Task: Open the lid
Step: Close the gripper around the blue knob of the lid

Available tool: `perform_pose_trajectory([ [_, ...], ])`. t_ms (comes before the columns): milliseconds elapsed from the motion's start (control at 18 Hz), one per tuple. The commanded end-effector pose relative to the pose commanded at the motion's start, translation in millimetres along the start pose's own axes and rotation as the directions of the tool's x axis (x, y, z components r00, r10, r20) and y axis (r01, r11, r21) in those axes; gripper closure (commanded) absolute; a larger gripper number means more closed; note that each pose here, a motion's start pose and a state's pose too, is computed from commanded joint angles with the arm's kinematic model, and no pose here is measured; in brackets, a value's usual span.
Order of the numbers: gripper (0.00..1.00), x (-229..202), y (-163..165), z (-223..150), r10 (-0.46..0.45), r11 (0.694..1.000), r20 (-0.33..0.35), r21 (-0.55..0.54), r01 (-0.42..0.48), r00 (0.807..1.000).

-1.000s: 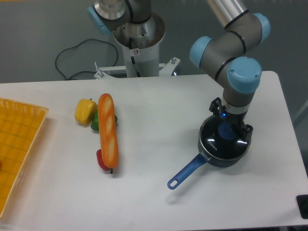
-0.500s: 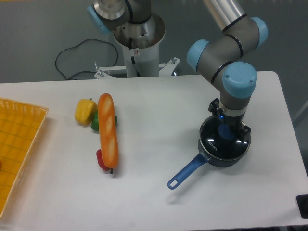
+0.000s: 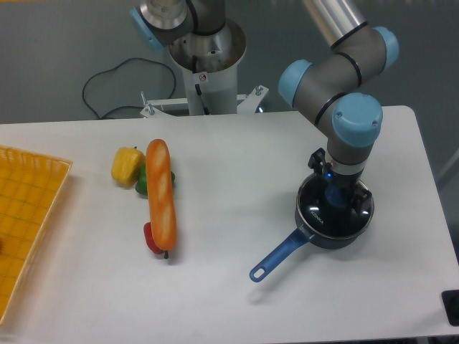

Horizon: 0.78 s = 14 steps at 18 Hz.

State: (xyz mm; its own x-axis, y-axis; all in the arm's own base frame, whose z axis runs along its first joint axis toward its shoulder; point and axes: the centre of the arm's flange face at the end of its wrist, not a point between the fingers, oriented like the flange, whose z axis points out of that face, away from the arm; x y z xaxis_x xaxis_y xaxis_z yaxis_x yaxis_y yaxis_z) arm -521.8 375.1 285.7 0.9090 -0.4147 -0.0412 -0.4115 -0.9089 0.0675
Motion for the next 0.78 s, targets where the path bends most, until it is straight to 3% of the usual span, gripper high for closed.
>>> perform_pose_trajectory([
  [389,0.04,0.8,1.3,-2.0,0.0,1.0,0.001,-0.002,0.0,1.0],
  [778,0.19,1.7,1.3,0.7,-0.007,1.0,-0.006,0.006,0.007,1.0],
])
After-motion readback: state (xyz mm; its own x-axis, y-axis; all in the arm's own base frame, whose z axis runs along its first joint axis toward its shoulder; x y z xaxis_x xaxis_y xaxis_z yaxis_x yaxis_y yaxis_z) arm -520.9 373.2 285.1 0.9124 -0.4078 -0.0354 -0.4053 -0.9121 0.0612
